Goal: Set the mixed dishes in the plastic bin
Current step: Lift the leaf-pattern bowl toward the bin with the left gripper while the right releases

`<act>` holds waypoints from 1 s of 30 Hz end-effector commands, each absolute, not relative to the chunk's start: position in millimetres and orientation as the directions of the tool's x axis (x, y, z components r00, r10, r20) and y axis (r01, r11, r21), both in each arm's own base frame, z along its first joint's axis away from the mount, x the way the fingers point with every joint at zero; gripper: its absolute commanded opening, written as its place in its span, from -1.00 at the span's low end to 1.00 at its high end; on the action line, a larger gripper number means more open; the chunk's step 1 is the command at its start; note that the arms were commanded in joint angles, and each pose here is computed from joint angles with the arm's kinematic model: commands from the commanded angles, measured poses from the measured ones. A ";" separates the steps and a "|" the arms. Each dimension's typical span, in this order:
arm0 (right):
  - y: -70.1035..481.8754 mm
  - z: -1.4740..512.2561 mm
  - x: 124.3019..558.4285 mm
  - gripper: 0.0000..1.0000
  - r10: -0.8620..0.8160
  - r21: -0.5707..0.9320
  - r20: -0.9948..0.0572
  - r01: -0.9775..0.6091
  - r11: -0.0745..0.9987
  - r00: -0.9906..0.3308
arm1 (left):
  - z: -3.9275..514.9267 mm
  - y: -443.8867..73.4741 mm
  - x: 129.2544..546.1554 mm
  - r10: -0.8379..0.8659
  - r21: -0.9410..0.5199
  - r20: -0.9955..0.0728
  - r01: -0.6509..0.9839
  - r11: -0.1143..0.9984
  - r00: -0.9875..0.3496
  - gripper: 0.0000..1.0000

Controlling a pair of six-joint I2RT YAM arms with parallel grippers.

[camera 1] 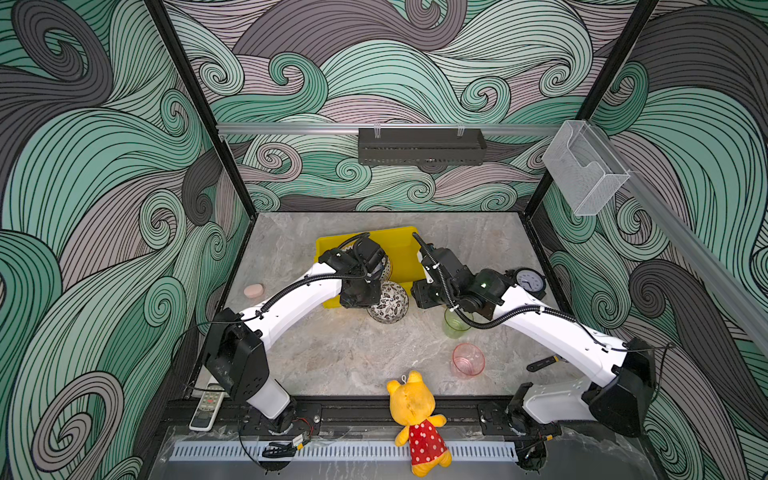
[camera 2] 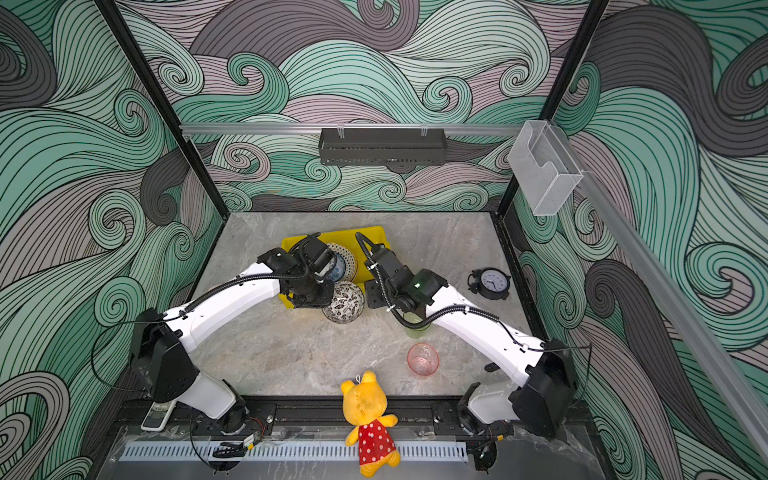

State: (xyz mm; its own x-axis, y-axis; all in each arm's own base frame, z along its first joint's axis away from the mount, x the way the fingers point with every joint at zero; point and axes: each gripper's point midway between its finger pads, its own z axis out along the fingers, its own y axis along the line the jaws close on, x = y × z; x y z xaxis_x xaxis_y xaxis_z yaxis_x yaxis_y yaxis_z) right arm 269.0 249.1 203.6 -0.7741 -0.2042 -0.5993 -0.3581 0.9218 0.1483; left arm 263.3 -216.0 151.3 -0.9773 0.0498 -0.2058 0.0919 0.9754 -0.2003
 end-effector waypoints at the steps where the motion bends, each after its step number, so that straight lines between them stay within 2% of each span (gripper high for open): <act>1: 238.8 208.0 269.5 0.08 -0.200 0.116 -0.623 -0.343 0.932 -0.756 | 179.2 -208.9 270.1 0.036 -0.210 -0.265 0.094 0.973 -0.964 -1.00; 11: 225.6 212.4 269.0 0.08 -0.199 0.079 -0.650 -0.326 0.942 -0.733 | 192.1 -196.4 274.4 0.023 -0.194 -0.309 0.087 0.977 -0.951 -1.00; 30: 207.7 215.7 265.5 0.09 -0.210 0.031 -0.677 -0.312 0.950 -0.706 | 204.8 -175.0 286.1 -0.009 -0.161 -0.323 0.045 0.986 -0.946 -1.00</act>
State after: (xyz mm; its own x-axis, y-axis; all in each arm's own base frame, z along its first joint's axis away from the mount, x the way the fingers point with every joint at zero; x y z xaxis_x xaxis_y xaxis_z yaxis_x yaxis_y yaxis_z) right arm 265.1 215.7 212.8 -0.7203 -0.2048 -0.6627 -0.3239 0.9442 0.0603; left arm 281.2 -178.3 183.8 -0.9605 -0.0028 -0.2784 0.0406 0.9878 -0.1502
